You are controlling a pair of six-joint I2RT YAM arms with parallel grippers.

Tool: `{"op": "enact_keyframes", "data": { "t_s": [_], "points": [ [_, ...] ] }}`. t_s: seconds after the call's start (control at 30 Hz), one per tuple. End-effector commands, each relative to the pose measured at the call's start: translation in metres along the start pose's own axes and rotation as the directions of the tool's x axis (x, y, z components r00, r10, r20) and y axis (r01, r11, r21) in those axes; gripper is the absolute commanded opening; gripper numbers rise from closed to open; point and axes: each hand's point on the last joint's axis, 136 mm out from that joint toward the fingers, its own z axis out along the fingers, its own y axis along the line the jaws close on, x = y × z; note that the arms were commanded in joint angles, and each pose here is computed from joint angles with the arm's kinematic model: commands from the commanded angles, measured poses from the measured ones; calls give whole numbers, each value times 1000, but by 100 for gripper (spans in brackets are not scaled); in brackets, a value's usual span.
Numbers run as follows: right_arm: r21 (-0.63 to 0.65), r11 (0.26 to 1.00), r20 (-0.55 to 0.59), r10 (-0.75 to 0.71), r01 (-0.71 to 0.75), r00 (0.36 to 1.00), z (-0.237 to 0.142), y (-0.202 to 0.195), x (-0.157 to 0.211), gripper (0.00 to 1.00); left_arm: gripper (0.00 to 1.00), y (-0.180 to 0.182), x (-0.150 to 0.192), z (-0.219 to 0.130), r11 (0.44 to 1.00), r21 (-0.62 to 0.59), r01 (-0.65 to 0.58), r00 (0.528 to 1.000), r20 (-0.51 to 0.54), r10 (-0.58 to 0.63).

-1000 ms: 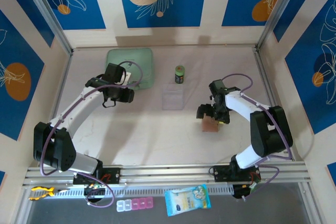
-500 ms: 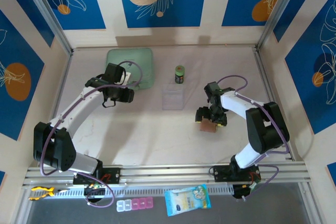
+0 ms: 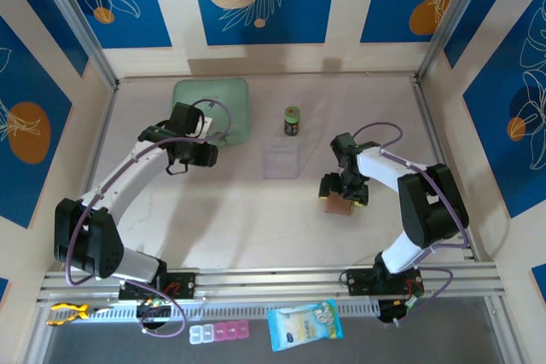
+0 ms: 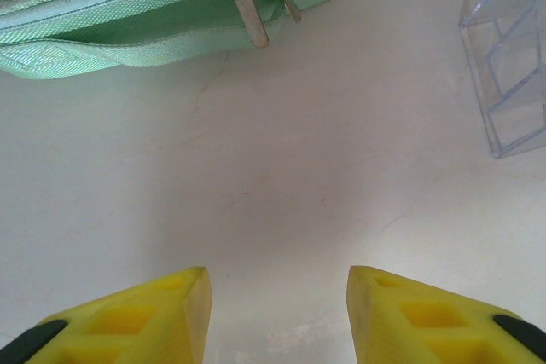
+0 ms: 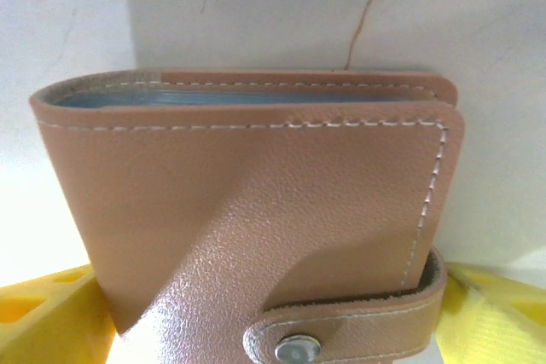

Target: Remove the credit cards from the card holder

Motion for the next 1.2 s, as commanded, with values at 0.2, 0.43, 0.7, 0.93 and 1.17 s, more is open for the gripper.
{"op": "enact_keyframes", "data": {
  "t_s": [0.2,0.43,0.7,0.93,1.17],
  "points": [
    [27,1000,12,-14,13,1000,-2,0,-5,86,46,3,1,1,1000,3,5,1000,-6,-4],
    [44,998,30,-47,46,998,-15,8,1,81,46,2,0,-1,1000,7,14,1000,-2,-14],
    [26,989,41,-145,144,989,-29,64,32,80,47,-11,1,-10,989,83,125,992,11,-126],
    [33,967,43,-253,252,966,-25,141,66,80,47,-32,17,-7,934,197,299,952,5,-305],
    [68,960,11,-272,270,962,-2,177,87,80,47,-55,51,9,891,245,381,924,-55,-380]
  ]
}}
